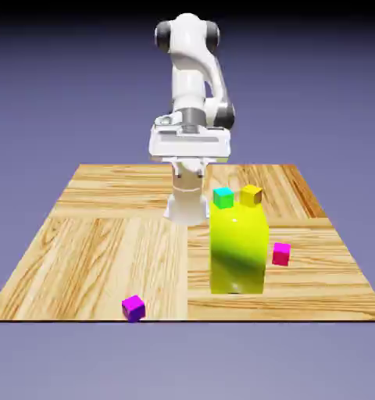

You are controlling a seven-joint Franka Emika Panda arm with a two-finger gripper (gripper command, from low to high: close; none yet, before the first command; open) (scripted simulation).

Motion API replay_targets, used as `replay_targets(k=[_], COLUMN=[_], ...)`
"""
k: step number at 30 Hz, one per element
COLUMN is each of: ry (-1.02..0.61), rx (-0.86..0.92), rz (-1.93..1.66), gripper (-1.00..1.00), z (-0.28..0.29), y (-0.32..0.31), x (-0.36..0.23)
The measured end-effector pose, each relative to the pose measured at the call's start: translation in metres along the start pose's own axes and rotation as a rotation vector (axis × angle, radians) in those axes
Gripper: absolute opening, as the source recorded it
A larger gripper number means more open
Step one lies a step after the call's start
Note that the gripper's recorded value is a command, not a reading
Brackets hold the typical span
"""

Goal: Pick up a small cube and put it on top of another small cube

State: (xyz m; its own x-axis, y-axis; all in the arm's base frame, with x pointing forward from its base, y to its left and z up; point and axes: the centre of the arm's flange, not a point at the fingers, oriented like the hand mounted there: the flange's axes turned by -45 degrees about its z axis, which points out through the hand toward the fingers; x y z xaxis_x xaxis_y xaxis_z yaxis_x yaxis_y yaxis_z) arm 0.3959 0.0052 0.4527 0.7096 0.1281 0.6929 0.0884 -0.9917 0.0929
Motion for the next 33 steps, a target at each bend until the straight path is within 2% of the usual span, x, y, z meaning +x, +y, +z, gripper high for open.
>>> replay_targets(k=[16, 33], ry=[-0.349, -0.65], rx=[-0.016, 0.219], rz=[-0.988, -2.002], gripper=[0.0, 0.0], z=[0.124, 0.247], y=[0.012, 0.057], x=[-0.026, -0.123])
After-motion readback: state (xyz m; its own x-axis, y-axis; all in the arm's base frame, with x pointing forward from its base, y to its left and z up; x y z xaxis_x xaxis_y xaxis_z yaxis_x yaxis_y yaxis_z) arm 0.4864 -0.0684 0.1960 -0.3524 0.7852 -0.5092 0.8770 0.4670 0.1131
